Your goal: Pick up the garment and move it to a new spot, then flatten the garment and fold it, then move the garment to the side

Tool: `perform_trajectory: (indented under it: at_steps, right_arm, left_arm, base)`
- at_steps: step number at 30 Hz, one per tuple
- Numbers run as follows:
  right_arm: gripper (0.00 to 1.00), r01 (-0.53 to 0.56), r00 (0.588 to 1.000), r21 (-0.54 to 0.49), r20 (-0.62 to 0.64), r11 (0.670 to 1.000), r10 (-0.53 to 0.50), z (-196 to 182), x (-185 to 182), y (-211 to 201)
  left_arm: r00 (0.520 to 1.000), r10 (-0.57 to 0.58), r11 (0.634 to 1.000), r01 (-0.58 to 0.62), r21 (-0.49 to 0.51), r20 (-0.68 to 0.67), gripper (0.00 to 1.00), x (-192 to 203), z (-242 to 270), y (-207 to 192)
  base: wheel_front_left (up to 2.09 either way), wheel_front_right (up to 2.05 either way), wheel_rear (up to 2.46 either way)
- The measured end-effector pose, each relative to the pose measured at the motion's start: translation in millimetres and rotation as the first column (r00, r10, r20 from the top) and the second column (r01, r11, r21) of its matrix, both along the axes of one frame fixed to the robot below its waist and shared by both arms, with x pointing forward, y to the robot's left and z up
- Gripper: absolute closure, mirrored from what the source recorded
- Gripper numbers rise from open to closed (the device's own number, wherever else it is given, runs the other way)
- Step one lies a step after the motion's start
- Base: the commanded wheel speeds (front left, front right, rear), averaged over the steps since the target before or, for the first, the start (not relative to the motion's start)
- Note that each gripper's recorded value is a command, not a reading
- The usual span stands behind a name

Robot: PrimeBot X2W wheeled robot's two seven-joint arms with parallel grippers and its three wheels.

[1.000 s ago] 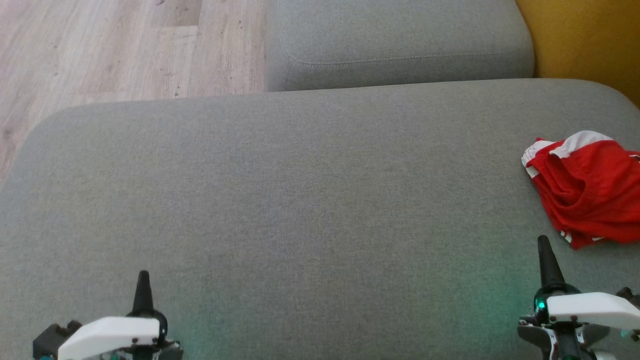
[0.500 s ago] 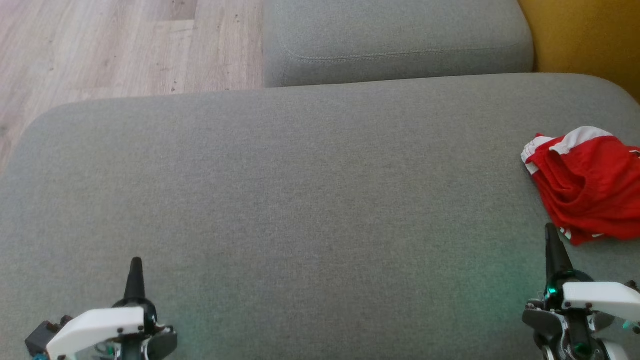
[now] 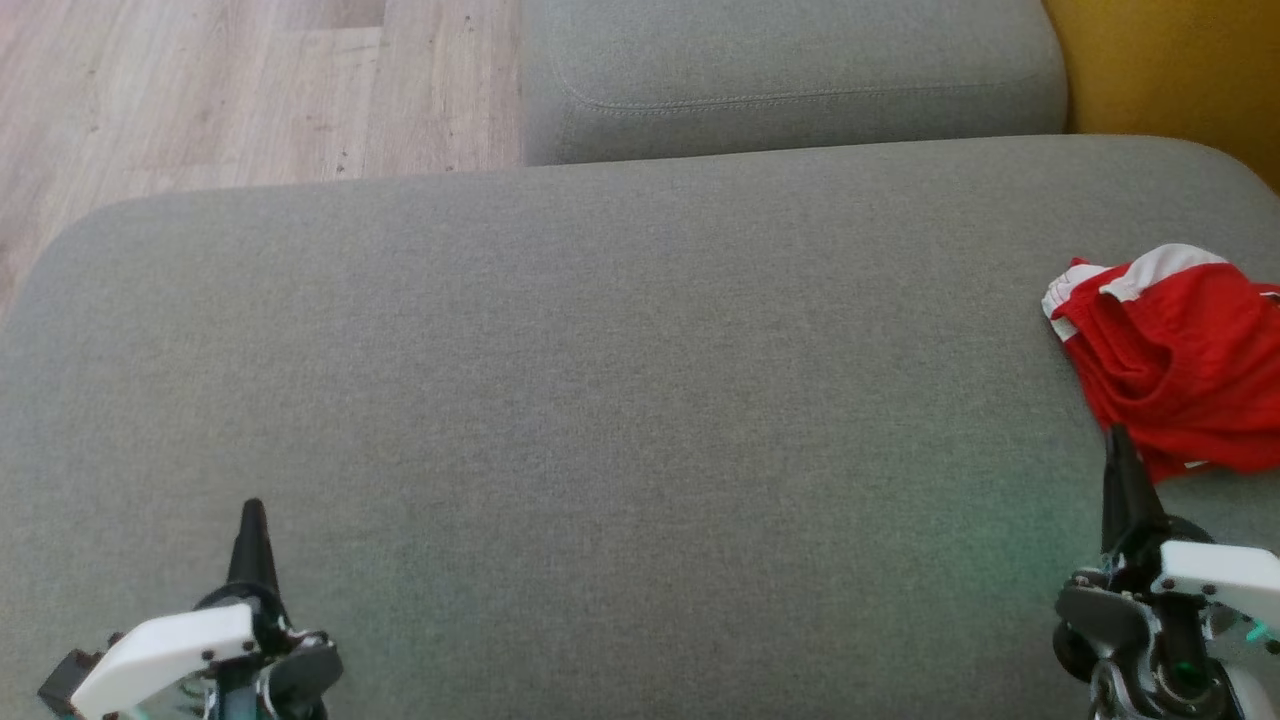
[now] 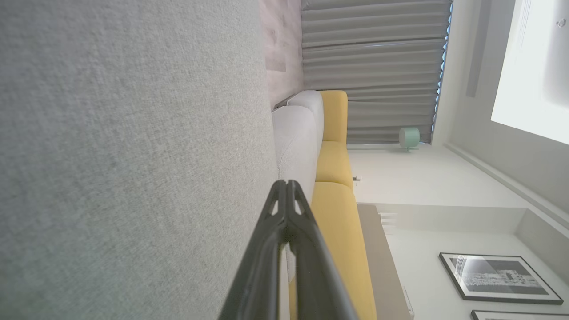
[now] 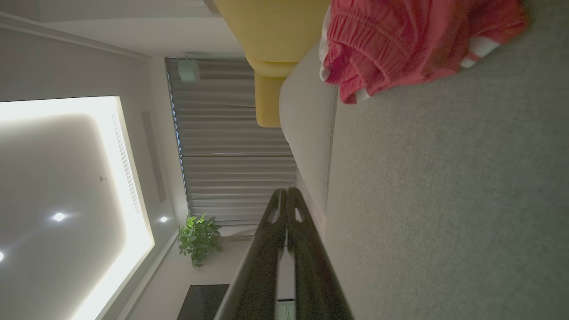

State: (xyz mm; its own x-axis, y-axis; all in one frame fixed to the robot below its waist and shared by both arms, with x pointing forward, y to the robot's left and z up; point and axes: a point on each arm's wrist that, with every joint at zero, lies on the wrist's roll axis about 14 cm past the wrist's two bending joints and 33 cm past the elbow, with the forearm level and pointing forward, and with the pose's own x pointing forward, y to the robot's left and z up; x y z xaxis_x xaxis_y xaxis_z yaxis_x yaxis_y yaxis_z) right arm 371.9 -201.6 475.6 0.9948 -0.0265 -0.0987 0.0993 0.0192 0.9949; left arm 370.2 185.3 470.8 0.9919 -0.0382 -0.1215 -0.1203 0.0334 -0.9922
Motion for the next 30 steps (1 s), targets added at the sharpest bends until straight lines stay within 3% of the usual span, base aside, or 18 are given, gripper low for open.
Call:
perform_trajectory:
  at_steps: [5,30]
  right_arm:
    - [1.00,0.008,1.000,0.039,0.005,0.999,-0.009,0.9,0.9,-2.0]
    - [1.00,0.005,1.000,0.041,0.005,0.999,-0.005,0.9,0.8,-2.4]
  left_arm:
    - [1.000,0.012,1.000,-0.011,-0.027,0.024,1.00,3.6,5.3,3.3]
    - [1.000,0.011,1.000,-0.011,-0.028,0.028,1.00,4.8,6.8,2.8]
  base:
    - [0.00,0.00,0.00]
    - [0.00,0.00,0.00]
